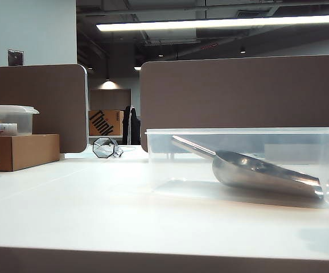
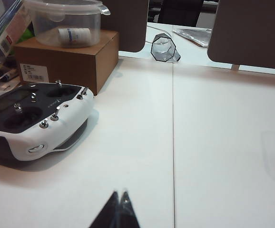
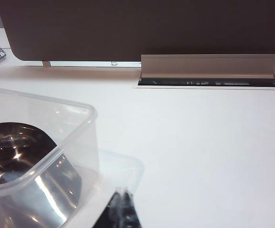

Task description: Pick up the metal ice scoop from the table and place it inside the transparent plastic box.

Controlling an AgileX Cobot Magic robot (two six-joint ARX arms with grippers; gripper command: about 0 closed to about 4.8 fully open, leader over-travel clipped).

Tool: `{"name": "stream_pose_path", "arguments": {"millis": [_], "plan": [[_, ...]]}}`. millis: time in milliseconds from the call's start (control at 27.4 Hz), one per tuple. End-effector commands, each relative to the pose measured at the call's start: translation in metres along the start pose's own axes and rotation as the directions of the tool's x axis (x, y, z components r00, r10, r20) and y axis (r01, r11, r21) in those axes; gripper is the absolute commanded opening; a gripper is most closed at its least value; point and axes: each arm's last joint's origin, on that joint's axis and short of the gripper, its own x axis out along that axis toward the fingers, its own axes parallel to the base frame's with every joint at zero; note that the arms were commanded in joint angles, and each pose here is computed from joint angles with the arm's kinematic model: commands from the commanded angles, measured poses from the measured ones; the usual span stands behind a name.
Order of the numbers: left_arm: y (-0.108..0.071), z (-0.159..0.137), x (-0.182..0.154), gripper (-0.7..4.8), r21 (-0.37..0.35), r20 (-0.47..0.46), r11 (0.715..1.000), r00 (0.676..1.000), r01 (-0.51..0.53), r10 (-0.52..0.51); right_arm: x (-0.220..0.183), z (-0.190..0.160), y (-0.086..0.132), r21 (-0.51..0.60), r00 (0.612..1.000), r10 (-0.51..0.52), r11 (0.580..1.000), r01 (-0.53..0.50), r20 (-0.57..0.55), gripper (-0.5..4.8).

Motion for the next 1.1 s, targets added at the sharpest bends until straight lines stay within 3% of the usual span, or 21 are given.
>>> {"name": "stream_pose_path", "arguments": {"millis": [37, 219, 1097], "plan": [[-0.0010, 0.0010, 0.0001, -0.05, 0.050, 0.011, 0.999, 1.000, 0.009, -0.009, 0.0000, 0.0015, 0.0002, -0.003, 1.000, 0.002, 1.000, -0.002, 0.012, -0.01], [-0.0033, 0.0007, 0.0001, -0.05, 0.081, 0.008, 0.996, 0.999, 0.034, -0.035, 0.0000, 0.0015, 0.0002, -0.003, 1.000, 0.002, 1.000, -0.002, 0.012, -0.01], [-0.0034, 0.0007, 0.0001, -0.05, 0.080, 0.008, 0.996, 0.999, 0.035, -0.036, 0.0000, 0.0015, 0.0002, -0.003, 1.000, 0.002, 1.000, -0.002, 0.012, -0.01]]}}
